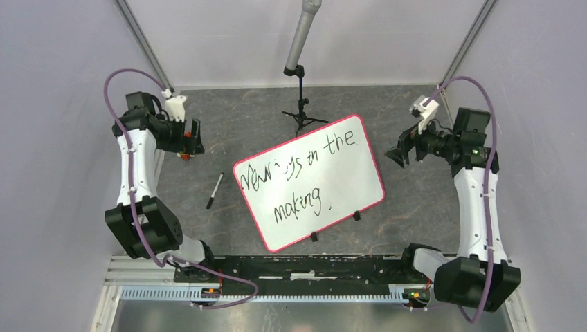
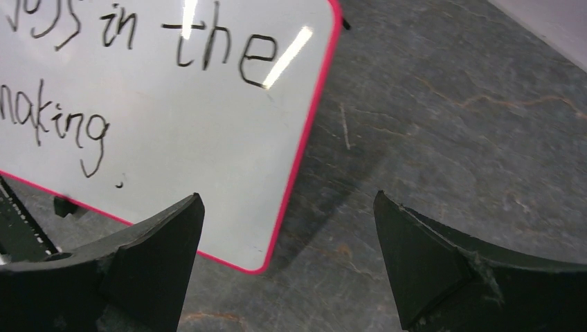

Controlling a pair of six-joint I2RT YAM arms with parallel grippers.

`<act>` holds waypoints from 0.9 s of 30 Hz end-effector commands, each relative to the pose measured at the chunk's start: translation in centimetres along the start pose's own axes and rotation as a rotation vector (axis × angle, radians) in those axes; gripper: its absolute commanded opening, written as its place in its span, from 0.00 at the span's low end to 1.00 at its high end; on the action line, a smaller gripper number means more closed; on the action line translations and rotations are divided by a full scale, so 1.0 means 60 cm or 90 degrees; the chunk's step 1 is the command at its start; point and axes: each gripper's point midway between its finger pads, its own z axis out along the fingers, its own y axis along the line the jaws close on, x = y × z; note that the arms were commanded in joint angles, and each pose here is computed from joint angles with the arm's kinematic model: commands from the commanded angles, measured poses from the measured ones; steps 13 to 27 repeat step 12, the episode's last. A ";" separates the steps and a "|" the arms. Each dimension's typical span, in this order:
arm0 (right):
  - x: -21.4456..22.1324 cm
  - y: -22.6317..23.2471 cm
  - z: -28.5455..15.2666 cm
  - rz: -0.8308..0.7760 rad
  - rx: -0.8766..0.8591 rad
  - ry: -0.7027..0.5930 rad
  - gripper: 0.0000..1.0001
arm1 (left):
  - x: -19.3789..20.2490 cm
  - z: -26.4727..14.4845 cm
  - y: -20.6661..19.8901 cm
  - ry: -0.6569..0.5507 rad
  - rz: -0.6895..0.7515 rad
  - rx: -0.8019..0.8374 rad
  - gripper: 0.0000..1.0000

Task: Write a sentence on the whiteboard
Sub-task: Reset both arms

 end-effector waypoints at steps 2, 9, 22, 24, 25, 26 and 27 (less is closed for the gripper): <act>-0.015 -0.089 -0.039 -0.009 0.067 -0.023 0.98 | -0.069 -0.051 -0.027 -0.106 -0.052 0.012 1.00; 0.036 -0.136 -0.047 0.042 0.082 0.013 0.98 | -0.078 -0.050 -0.036 -0.162 -0.099 0.009 1.00; 0.052 -0.137 -0.047 0.043 0.089 0.029 0.98 | -0.070 -0.048 -0.031 -0.160 -0.108 -0.007 1.00; 0.052 -0.137 -0.047 0.043 0.089 0.029 0.98 | -0.070 -0.048 -0.031 -0.160 -0.108 -0.007 1.00; 0.052 -0.137 -0.047 0.043 0.089 0.029 0.98 | -0.070 -0.048 -0.031 -0.160 -0.108 -0.007 1.00; 0.052 -0.137 -0.047 0.043 0.089 0.029 0.98 | -0.070 -0.048 -0.031 -0.160 -0.108 -0.007 1.00; 0.052 -0.137 -0.047 0.043 0.089 0.029 0.98 | -0.070 -0.048 -0.031 -0.160 -0.108 -0.007 1.00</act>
